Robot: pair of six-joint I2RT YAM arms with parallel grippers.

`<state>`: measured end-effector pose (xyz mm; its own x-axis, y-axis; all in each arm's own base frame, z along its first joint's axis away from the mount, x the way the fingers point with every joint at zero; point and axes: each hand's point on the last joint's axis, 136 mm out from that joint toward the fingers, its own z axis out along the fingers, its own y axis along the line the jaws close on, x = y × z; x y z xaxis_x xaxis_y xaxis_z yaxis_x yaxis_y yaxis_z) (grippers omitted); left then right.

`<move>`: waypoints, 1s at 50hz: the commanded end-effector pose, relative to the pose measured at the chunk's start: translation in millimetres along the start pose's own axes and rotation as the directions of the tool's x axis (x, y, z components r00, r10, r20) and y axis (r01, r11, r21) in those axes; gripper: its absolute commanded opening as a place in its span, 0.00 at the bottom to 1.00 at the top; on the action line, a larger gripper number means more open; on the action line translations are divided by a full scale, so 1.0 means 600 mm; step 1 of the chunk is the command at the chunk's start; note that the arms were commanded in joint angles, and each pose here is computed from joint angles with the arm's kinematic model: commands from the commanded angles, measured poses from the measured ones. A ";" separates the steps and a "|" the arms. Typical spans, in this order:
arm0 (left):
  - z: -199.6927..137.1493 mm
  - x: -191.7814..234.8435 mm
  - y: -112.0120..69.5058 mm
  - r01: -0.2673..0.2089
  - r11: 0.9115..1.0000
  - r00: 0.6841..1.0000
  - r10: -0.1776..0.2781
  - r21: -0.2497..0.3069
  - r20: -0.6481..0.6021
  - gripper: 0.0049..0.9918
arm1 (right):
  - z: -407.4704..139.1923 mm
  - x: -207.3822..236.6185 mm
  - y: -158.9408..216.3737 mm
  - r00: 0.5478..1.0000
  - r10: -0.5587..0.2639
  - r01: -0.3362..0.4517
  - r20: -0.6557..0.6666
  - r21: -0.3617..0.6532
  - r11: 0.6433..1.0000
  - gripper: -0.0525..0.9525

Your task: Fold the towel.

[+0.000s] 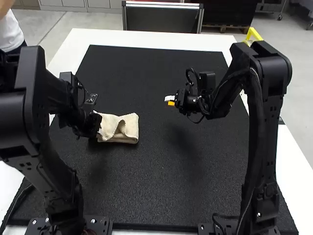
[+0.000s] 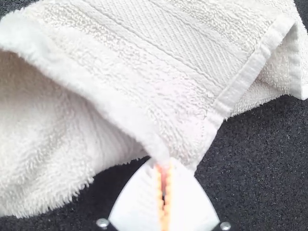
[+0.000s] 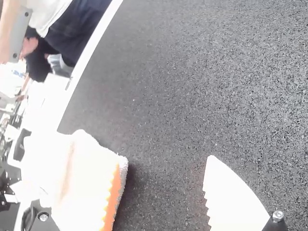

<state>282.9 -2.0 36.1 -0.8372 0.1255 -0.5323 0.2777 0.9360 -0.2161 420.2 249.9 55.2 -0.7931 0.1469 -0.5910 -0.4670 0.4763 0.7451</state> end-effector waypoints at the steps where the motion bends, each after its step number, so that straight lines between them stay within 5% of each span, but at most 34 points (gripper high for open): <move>1: -0.009 -0.027 -0.002 -0.020 1.000 0.999 0.020 0.014 0.037 0.02 | -0.019 -0.025 0.014 0.999 -0.023 0.023 0.033 -0.016 1.000 0.47; 50: -0.074 -0.062 0.089 0.022 0.995 0.993 -0.010 -0.101 0.116 0.02 | -0.017 -0.022 0.011 0.999 -0.024 0.025 0.029 -0.017 1.000 0.47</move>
<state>299.1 51.5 66.6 -0.8107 0.0567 -0.5828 0.1899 0.9669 -0.1701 420.1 249.9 55.2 -0.7929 0.1465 -0.5915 -0.4678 0.4757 0.7449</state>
